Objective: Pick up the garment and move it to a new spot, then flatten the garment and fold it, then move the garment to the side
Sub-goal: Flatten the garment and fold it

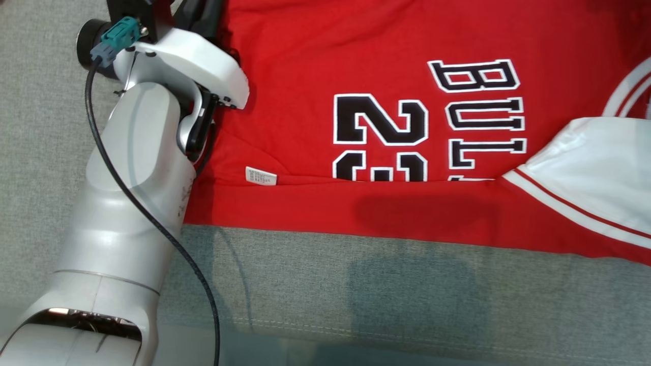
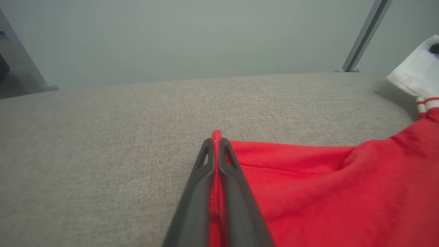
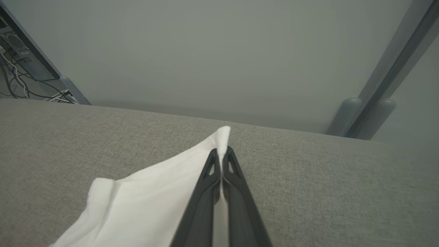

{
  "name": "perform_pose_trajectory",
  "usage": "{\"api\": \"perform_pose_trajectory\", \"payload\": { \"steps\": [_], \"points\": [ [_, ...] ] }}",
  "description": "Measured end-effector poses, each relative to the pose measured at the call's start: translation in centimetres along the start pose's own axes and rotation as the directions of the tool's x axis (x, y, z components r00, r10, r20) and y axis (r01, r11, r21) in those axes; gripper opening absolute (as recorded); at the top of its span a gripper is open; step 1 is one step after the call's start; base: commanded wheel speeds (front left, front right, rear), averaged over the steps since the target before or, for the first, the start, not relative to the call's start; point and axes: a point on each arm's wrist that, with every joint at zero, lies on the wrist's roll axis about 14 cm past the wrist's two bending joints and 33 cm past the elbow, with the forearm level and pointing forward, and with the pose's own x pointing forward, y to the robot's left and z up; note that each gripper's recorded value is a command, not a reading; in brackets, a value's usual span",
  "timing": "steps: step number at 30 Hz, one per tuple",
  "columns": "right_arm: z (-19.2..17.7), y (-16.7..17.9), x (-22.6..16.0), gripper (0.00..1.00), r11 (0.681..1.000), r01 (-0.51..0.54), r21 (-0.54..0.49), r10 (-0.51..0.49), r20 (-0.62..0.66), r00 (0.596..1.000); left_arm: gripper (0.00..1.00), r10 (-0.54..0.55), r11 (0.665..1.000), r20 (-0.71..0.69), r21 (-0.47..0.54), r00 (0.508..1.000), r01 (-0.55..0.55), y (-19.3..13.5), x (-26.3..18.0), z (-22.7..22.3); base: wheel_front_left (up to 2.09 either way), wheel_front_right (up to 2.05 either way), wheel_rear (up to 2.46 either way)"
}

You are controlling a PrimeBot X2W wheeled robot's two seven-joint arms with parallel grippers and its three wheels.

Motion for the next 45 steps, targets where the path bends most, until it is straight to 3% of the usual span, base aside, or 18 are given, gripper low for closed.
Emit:
{"api": "perform_pose_trajectory", "payload": {
  "steps": [7, 25, 28, 45],
  "points": [
    [0.7, -1.5, -3.1, 0.0, 1.0, 0.013, 0.027, -0.014, 0.043, 0.999, 0.0, 0.029, 0.999, 0.001, -0.014, 1.0, -0.029, 0.6, -1.0, 0.5, 0.0, 0.0, 0.0],
    [1.7, -0.5, -10.4, 0.0, 0.989, -0.03, 0.145, 0.012, 0.125, 0.992, 0.0, 0.061, 0.998, 0.029, -0.022, 0.998, -0.06, 0.8, -5.2, 2.5, 0.0, 0.0, 0.0],
    [1.4, 0.0, -12.1, 0.0, 0.978, -0.045, 0.205, 0.016, 0.14, 0.99, 0.0, 0.069, 0.997, 0.019, -0.035, 0.997, -0.069, 0.7, -6.6, 2.1, 0.0, 0.0, 0.0],
    [-7.5, 1.7, -19.2, 0.0, 0.932, -0.027, 0.362, 0.048, -0.049, 0.998, 0.0, 0.055, 0.996, -0.095, -0.071, 0.994, -0.062, -1.5, -11.0, -2.1, 0.0, 0.0, 0.0]
  ]
}}
